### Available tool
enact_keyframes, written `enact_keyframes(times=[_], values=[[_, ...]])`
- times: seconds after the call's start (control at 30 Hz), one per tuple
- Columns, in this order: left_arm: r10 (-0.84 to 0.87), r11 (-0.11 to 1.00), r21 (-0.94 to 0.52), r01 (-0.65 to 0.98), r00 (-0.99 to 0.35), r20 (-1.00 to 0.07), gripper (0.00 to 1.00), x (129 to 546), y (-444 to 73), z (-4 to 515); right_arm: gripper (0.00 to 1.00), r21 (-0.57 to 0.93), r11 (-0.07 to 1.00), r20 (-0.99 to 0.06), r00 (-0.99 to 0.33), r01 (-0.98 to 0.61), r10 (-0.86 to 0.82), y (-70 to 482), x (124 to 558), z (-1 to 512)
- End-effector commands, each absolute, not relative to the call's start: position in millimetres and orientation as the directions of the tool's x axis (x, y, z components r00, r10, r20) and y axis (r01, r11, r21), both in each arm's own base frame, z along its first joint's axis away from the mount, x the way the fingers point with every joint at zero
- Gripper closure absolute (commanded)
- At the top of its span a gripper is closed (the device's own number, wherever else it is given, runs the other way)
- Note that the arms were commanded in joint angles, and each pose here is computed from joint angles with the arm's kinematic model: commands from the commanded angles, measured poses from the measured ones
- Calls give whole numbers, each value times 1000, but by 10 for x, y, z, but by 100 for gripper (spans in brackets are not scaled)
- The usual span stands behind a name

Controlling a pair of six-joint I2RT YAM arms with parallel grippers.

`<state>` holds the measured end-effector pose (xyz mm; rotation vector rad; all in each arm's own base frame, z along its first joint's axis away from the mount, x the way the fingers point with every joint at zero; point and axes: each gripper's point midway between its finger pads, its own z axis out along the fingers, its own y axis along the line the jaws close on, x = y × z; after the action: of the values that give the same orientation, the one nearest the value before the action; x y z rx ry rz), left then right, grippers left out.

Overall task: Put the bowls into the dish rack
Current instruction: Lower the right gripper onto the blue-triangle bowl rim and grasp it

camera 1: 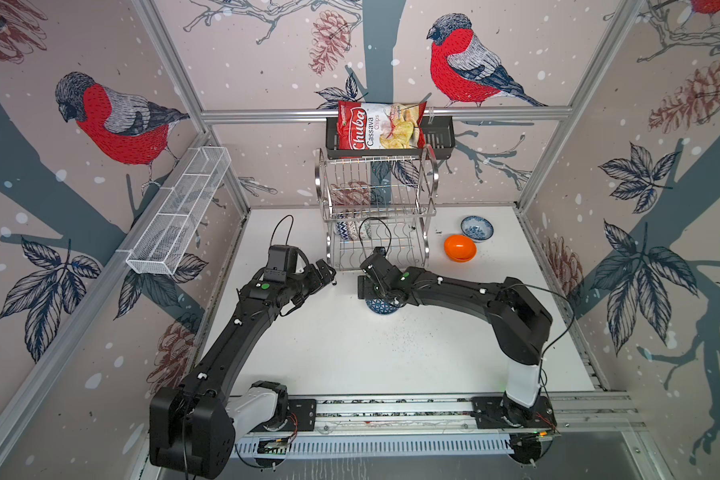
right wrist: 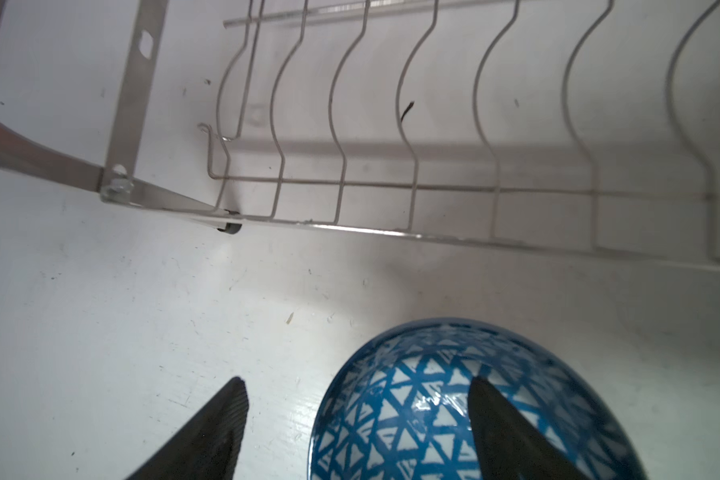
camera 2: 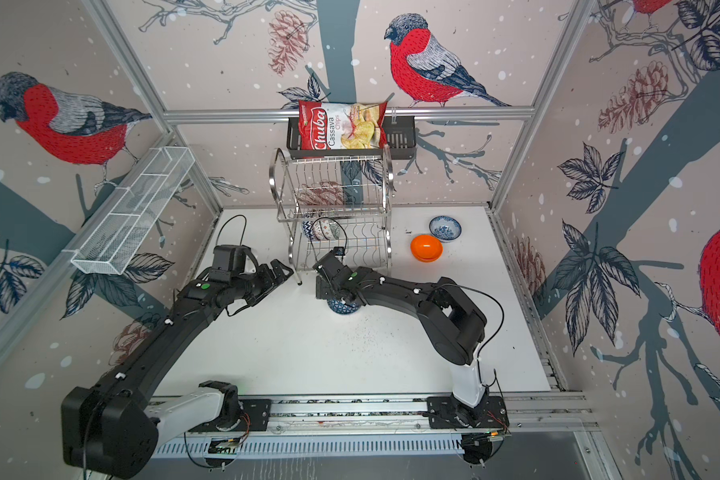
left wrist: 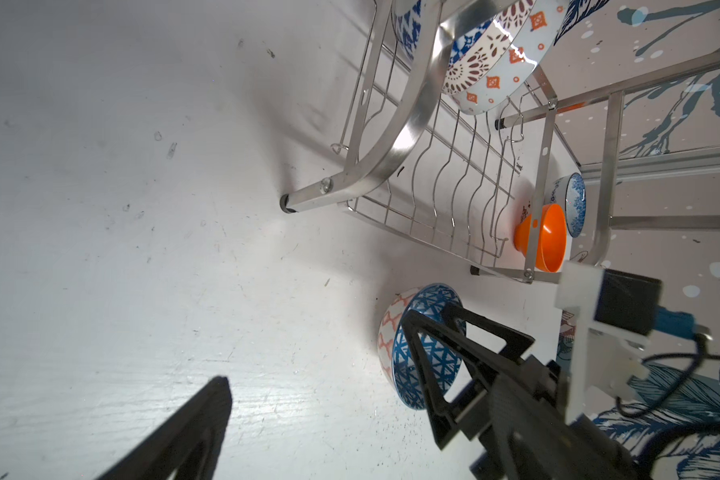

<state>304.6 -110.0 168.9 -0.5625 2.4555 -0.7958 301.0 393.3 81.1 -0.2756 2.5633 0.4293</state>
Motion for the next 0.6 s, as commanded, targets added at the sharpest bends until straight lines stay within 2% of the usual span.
enact_keyframes(times=[0.0,0.13,0.33,0.5,0.57], values=[[-505,721,-668,-182,-798,-328,3,3053,-1157,1740,23,217,948,-463,-879,-234,-111,3938,2935,672],[-506,719,-671,-179,-797,-330,3,3040,-1157,1703,27,225,957,-423,-903,-183,-73,3982,2880,598],[-503,709,-684,-169,-801,-324,3,3009,-1182,1662,35,195,962,-407,-908,-189,-95,4054,2735,534],[-503,702,-691,-173,-808,-308,3,2943,-1195,1615,46,164,968,-397,-911,-188,-110,4019,2645,470],[-505,695,-698,-173,-809,-302,3,2922,-1204,1617,55,158,972,-387,-916,-173,-100,3980,2625,436]])
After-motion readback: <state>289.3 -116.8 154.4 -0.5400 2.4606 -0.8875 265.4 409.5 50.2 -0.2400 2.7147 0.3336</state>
